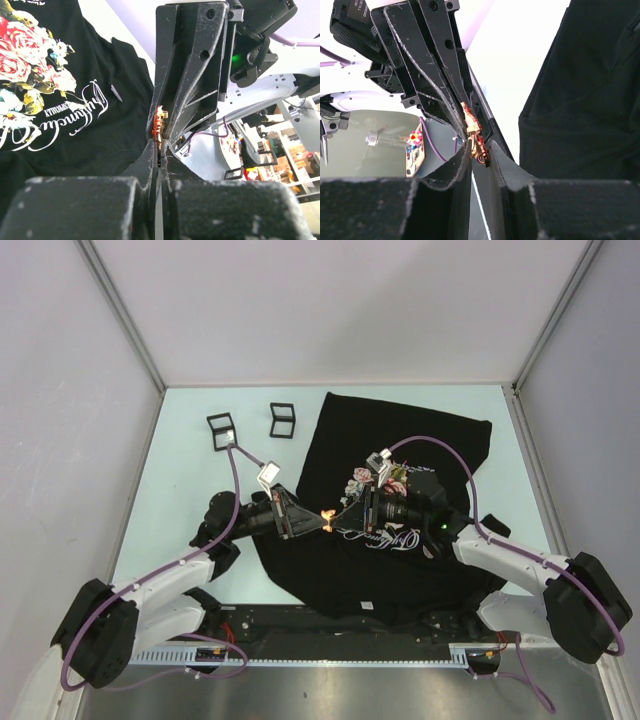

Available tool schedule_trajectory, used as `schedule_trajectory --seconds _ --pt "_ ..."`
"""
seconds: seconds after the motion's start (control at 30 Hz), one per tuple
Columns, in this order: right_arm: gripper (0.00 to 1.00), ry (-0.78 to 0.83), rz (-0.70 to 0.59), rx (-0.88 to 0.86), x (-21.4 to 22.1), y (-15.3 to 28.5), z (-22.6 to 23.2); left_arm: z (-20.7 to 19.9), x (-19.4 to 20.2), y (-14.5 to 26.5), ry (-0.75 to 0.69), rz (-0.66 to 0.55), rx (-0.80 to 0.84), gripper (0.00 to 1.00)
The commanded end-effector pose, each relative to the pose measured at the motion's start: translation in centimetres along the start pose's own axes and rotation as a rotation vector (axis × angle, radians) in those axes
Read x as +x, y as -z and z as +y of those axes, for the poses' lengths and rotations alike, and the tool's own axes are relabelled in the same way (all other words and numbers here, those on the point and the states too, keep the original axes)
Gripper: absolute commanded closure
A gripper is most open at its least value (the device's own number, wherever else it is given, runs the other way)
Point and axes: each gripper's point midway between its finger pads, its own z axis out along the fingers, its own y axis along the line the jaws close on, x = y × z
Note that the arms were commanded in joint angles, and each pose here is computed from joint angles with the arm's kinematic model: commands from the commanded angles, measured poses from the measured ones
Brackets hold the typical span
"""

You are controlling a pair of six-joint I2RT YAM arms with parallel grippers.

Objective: Remove the brooch from the garment

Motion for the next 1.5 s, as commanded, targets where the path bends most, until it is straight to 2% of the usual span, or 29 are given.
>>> schedule_trajectory --seconds 0.0,0.13,0.4,0.6,0.7,0.8,0.83,0.87,0.93,1.0,1.03,1.07,1.13,1.17,1.2,1.23,1.27,1.33,1.37,1.43,1.47 --pt "0.81 0.011 -0.057 0.018 -1.5 0.0 0.1 -3.5 -1.7 -0.3 -0.129 -0.012 0.119 1.00" --pt "0.84 0.005 -0.077 0.046 -1.6 -0.1 -0.1 -3.0 -2.1 -0.2 -0.148 -0.026 0.073 1.00" --pt "0.77 0.038 -0.142 0.159 -2.3 1.0 -1.0 -0.5 -2.7 0.3 -0.074 -0.070 -0.111 1.00" --pt "0.67 0.066 -0.151 0.151 -2.3 1.6 -0.2 0.3 -2.8 0.6 -0.069 -0.075 -0.171 1.00" --pt "0.59 0.083 -0.146 0.147 -2.2 1.8 0.1 0.5 -3.0 0.7 -0.075 -0.077 -0.189 1.00" --pt "0.45 0.105 -0.157 0.163 -2.3 2.4 0.2 1.1 -3.1 0.8 -0.083 -0.068 -0.238 1.00" --pt "0.44 0.109 -0.166 0.174 -2.5 2.7 0.1 1.0 -3.7 0.7 -0.096 -0.072 -0.256 1.00" --pt "0.43 0.117 -0.168 0.190 -2.6 3.0 -0.2 2.3 -3.5 1.2 -0.079 -0.055 -0.337 1.00" --pt "0.42 0.111 -0.161 0.238 -2.6 3.7 -1.4 2.8 -5.2 1.7 -0.157 -0.062 -0.426 1.00" --pt "0.42 0.114 -0.146 0.282 -2.3 4.4 -2.5 5.6 -5.4 3.5 -0.192 -0.022 -0.616 1.00" --pt "0.41 0.121 -0.152 0.295 -2.5 4.8 -2.8 5.8 -6.8 3.5 -0.209 -0.017 -0.672 1.00" --pt "0.41 0.135 -0.141 0.310 -2.3 5.1 -3.2 7.7 -6.7 5.0 -0.235 0.031 -0.793 1.00" --pt "0.41 0.150 -0.145 0.322 -2.6 5.6 -3.5 8.3 -9.0 5.9 -0.291 0.022 -0.904 1.00" --pt "0.41 0.174 -0.140 0.317 -2.6 5.8 -3.4 9.7 -9.2 6.6 -0.332 0.063 -0.974 1.00" --pt "0.41 0.183 -0.138 0.313 -2.6 5.9 -3.4 10.5 -10.6 7.7 -0.372 0.037 -1.062 1.00" --pt "0.41 0.196 -0.136 0.310 -2.7 6.0 -3.5 10.3 -12.2 7.6 -0.406 0.017 -1.087 1.00" --pt "0.41 0.209 -0.124 0.301 -2.5 6.0 -3.4 11.1 -12.8 7.9 -0.462 0.051 -1.123 1.00" --pt "0.41 0.235 -0.111 0.305 -2.5 6.0 -3.9 11.5 -16.1 9.0 -0.549 0.013 -1.235 1.00" --pt "0.42 0.231 -0.100 0.307 -2.4 6.0 -4.2 12.8 -16.6 9.2 -0.568 0.024 -1.284 1.00" --pt "0.42 0.227 -0.088 0.297 -2.3 6.1 -4.3 13.5 -18.5 8.7 -0.627 0.023 -1.304 1.00" --pt "0.42 0.229 -0.089 0.292 -2.4 6.2 -4.2 15.6 -18.1 8.3 -0.618 0.080 -1.333 1.00"
